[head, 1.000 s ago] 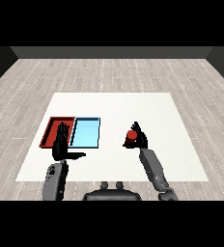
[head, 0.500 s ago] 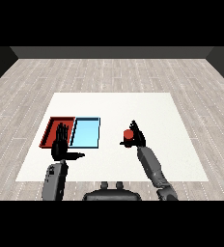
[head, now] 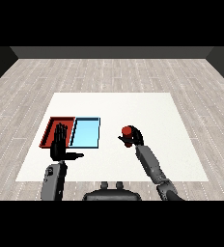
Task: Pick the red can and put it in the red box
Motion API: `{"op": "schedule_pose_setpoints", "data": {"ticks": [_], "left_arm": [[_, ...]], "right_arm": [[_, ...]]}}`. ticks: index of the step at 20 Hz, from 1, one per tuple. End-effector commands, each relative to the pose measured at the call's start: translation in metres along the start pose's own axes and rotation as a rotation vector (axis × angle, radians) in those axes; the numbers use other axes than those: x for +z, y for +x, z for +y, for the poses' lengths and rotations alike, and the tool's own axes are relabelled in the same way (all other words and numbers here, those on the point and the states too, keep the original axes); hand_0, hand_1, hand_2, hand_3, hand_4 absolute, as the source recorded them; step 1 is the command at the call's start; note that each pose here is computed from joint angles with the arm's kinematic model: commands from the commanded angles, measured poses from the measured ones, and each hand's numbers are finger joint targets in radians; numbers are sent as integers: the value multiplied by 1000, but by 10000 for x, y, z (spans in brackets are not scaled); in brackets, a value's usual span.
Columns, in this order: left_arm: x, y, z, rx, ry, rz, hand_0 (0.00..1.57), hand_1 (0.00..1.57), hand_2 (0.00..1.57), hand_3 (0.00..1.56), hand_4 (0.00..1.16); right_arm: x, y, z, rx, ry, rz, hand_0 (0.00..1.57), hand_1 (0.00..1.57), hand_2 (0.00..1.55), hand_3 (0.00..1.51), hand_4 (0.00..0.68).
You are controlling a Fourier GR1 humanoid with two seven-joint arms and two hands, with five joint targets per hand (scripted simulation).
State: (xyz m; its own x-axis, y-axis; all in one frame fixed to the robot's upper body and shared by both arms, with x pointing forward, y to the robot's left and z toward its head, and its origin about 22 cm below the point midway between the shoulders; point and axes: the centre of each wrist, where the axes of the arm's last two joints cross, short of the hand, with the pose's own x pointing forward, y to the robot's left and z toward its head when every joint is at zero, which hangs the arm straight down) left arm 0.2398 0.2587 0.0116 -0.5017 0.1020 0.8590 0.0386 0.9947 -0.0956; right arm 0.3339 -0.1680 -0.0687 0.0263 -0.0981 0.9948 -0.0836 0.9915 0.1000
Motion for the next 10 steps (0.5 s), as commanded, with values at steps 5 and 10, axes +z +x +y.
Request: {"op": "schedule_pose_setpoints", "data": {"ticks": [5,10], "left_arm": [[192,-110,-52,4,-3,21,0,0,0,0,0],[-86,130,-6,1,13,11,0,0,0,0,0]], "right_arm": [[-6,180,7,121,-16,34,1528,1528,1472,1420,551],[145,-185,60,127,-12,47,1531,1531,1468,1413,546]]}}
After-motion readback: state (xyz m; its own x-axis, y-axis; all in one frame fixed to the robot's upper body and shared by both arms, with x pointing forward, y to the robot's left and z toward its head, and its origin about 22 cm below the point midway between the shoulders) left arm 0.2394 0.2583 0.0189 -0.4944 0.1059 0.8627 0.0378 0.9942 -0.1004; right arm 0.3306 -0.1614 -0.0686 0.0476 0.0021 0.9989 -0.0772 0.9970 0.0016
